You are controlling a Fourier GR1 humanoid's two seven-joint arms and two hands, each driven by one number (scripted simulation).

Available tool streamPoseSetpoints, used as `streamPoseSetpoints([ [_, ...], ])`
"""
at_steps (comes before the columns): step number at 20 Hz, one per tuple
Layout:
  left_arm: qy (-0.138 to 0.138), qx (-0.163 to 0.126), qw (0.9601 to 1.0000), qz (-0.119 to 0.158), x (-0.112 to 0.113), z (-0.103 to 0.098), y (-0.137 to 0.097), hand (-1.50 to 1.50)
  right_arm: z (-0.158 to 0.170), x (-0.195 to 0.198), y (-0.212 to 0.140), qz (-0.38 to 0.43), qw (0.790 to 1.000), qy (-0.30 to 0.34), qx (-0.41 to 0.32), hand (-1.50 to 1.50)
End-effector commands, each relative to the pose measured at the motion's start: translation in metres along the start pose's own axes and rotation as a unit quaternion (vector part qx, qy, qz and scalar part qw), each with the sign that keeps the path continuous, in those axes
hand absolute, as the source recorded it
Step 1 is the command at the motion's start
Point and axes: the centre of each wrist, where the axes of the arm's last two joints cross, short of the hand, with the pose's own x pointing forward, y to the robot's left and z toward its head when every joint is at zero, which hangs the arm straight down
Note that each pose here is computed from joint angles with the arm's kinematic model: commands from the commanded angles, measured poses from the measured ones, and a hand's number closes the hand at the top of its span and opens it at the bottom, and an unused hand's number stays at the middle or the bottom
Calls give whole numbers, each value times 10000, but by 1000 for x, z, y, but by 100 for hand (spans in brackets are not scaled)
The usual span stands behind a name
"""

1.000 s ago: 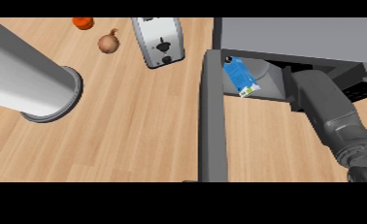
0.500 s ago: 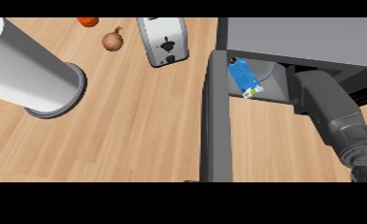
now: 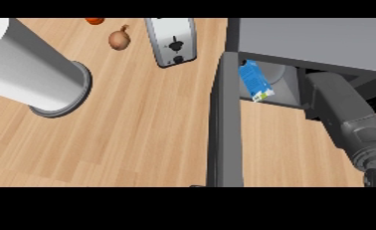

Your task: Pick up the milk, place it into the microwave and close the microwave

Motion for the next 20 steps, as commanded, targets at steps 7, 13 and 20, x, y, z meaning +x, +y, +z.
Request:
streamPoseSetpoints([
  [7, 45, -70, 9997, -240, 3, -8, 1, -150, -30, 19, -34, 348, 9988, -344, -32, 150],
  [13, 107, -86, 9996, -227, -1, -12, 4, -150, -36, 32, -24, 69, 9992, -342, -195, -150],
  [20, 99, -237, 9994, -225, -7, -21, 5, -150, -38, 51, 6, 17, 9944, -455, 951, -150],
])
